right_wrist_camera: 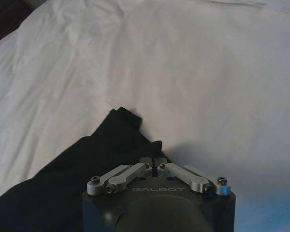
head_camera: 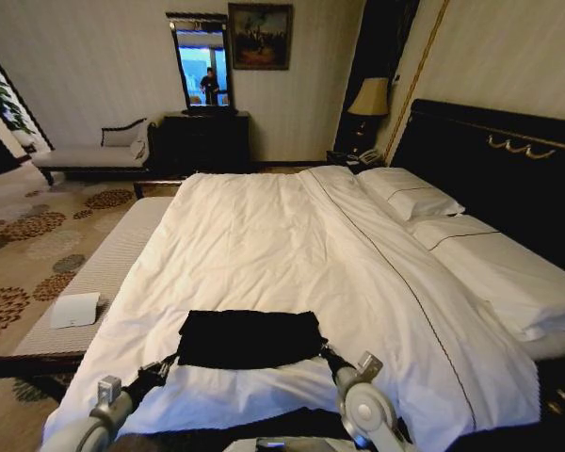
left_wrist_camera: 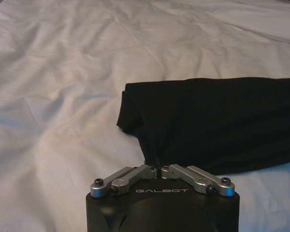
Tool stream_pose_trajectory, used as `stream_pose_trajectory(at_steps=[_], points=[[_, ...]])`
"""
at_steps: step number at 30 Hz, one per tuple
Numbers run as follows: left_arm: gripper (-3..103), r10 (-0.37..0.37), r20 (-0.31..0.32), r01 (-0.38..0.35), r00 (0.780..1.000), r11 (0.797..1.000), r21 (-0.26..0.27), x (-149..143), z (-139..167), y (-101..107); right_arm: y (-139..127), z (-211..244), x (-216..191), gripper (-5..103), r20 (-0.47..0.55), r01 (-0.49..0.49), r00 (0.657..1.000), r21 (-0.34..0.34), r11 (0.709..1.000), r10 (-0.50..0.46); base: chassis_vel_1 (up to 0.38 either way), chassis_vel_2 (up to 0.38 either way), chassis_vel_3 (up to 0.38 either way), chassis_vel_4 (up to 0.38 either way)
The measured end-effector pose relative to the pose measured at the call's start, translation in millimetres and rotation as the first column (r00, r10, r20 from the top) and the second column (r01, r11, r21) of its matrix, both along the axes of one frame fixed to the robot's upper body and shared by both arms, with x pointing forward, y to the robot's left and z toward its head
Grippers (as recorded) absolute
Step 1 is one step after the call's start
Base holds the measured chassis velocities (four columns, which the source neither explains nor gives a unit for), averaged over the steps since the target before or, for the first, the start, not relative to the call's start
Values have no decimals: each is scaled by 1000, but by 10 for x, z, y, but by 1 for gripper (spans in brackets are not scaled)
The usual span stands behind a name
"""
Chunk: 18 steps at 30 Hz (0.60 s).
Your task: Fold the clothes on the bed.
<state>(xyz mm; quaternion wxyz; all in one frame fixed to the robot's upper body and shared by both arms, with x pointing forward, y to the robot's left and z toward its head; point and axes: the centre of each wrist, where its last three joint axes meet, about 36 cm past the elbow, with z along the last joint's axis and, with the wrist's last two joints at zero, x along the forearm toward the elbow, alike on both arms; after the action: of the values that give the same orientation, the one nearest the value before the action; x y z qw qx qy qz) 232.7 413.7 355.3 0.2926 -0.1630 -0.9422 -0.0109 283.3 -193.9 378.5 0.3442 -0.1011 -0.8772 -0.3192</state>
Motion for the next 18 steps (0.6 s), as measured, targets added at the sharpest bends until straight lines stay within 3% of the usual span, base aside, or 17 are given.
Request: stream_pose_trajectory(at_steps=[9, 18], points=[[0, 25, 35, -25, 999, 1000, -11, 70, -34, 151, -17, 137, -89, 0, 37, -21, 999, -11, 1000, 22, 0, 0, 0, 0], [0, -6, 89, 10, 996, 999, -41, 14, -53, 75, 9, 208, -197, 0, 48, -54, 997, -48, 997, 56, 0, 0, 0, 0]])
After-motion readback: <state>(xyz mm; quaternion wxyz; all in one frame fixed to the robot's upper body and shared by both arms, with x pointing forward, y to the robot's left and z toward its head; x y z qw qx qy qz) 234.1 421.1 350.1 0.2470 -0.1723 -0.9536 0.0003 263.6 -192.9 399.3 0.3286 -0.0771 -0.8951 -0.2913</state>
